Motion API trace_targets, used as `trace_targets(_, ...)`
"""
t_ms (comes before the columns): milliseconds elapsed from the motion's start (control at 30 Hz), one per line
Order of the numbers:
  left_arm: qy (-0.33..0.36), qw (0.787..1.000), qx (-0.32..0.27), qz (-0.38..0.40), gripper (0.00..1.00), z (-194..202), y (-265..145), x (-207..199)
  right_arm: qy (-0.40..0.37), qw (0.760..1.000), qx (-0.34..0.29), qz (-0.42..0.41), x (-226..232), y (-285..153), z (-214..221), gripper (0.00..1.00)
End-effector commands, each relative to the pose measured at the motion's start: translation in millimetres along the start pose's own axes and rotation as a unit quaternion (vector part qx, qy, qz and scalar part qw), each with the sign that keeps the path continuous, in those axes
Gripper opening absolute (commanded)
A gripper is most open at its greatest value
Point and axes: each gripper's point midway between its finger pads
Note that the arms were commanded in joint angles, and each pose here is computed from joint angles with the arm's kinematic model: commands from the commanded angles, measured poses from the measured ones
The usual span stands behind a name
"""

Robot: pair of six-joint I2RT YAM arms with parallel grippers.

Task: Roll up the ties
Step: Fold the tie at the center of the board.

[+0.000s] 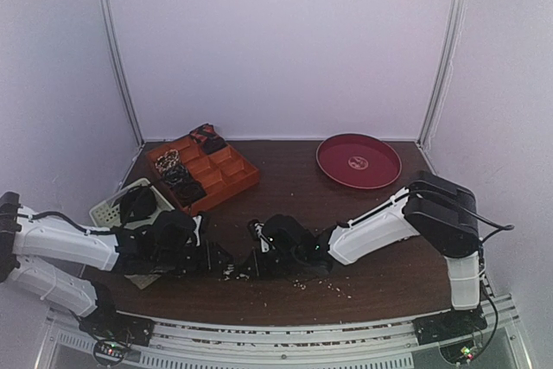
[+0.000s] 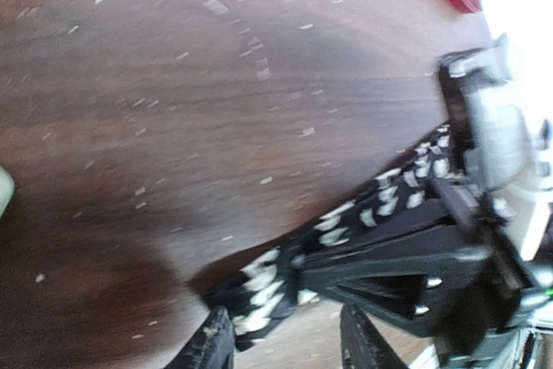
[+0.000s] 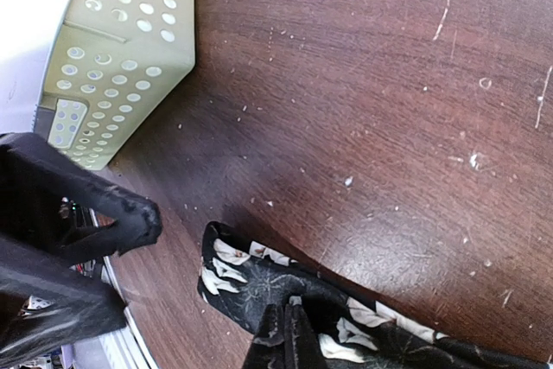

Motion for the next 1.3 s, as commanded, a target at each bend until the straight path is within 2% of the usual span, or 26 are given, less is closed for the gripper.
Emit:
trace_targets(0,-0.002,0.999,-0.002,-0.034,0.45,2,3,21,0.012,0.999,0.027,0.035,-23,3,23,0.0)
trace_targets(400,-0.055,0.998,0.038,0.008,0.49,22,26,18,0.008,0.999,0.02,0.049,-27,-2,20,0.0)
trace_targets(633,-0.096,0.99,0.021,0.106,0.48,8,15,-25,0.012,0.999,0.012,0.048,-29,-3,21,0.0)
trace_targets(867,-0.104,0.982,0.004,0.16,0.47,-3,0,-48,0.015,0.999,-0.003,0.039,-26,-5,17,0.0)
trace_targets(1267,-0.114,0.982,0.029,0.149,0.42,9,15,-38,0.019,0.999,-0.034,0.029,-24,-17,-2,0.0)
Point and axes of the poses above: each gripper's point midway between its finger pads, its own y axis out along the fingers, its own x axis along the line the jaws close on, z = x × y, and after that the axes turned 10 degrees about -y, right-handed
